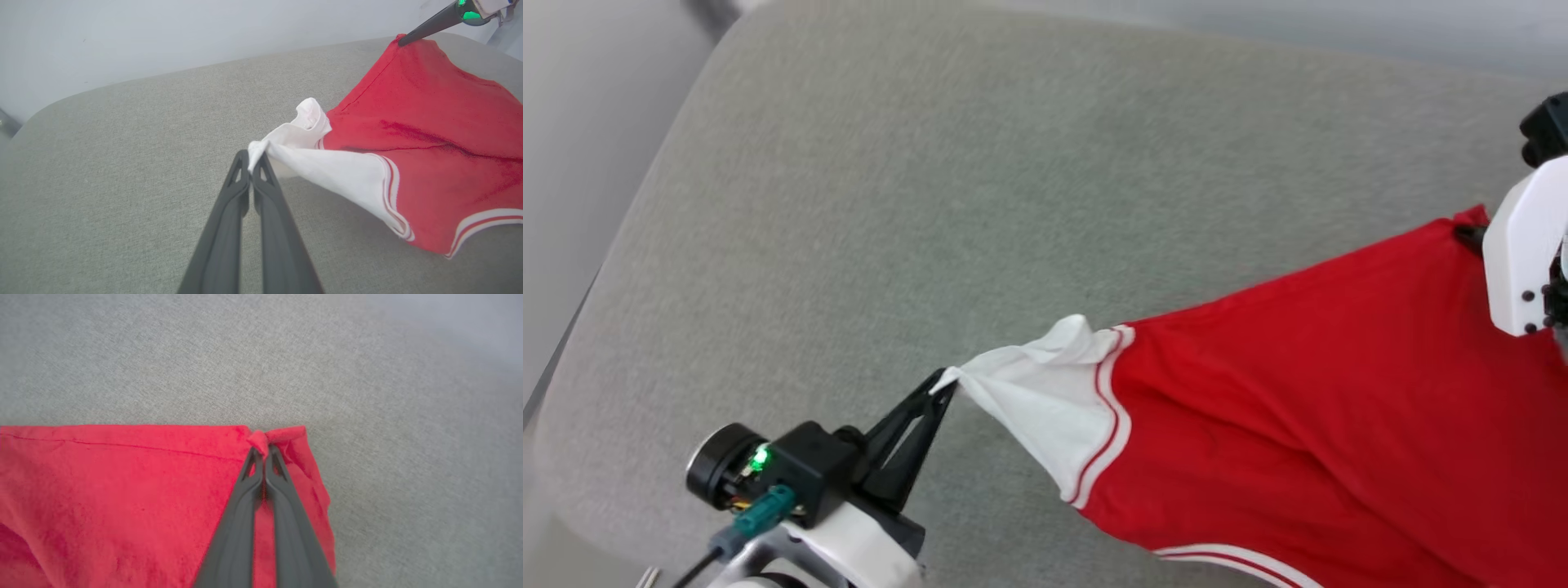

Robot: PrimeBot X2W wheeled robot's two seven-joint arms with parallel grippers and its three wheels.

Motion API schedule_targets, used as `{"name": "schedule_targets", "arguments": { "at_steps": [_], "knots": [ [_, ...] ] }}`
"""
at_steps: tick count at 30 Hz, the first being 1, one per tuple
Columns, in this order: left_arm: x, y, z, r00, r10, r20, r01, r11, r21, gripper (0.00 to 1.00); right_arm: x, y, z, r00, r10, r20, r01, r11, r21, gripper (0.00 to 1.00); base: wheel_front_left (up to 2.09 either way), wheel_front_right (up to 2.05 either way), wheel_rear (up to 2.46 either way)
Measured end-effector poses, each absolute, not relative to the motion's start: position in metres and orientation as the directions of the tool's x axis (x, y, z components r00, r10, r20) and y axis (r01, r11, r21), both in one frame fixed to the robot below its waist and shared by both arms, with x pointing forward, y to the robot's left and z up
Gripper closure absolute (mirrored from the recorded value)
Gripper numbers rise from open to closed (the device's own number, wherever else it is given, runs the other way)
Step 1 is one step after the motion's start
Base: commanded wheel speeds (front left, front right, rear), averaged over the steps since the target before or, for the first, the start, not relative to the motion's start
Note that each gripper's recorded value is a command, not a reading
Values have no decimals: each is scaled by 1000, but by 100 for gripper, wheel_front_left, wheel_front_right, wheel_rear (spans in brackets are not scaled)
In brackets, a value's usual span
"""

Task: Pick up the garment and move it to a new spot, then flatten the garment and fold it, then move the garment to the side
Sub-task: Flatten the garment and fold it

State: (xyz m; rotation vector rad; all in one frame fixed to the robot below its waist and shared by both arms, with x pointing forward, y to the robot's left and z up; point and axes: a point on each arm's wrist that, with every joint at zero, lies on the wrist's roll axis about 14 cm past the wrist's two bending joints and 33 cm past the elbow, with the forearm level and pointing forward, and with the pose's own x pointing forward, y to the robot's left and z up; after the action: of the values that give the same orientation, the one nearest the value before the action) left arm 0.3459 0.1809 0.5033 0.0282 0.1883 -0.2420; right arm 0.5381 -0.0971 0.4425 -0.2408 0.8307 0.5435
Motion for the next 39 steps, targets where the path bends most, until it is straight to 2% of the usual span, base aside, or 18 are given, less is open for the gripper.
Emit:
{"name": "schedule_targets", "arguments": {
  "at_steps": [2,11,19,27,32,39],
  "knots": [
    [347,178,515,955,-250,-158,252,968,-6,100,535,-104,464,587,366,-722,-535,845,-7,100,0,0,0],
    [359,177,592,952,-303,42,297,949,106,100,509,-149,570,776,356,-521,-469,877,-100,100,0,0,0],
    [368,165,676,894,-376,244,332,921,201,100,471,-180,663,896,347,-277,-402,899,-174,100,0,0,0],
    [376,150,760,775,-448,446,324,887,328,100,439,-202,719,946,310,-98,-325,917,-233,100,0,0,0],
    [375,141,800,691,-463,555,342,886,313,100,429,-205,732,955,295,-38,-295,922,-252,100,0,0,0],
    [377,144,837,637,-442,631,301,897,324,100,418,-206,755,959,277,63,-250,928,-276,100,0,0,0]
  ]
}}
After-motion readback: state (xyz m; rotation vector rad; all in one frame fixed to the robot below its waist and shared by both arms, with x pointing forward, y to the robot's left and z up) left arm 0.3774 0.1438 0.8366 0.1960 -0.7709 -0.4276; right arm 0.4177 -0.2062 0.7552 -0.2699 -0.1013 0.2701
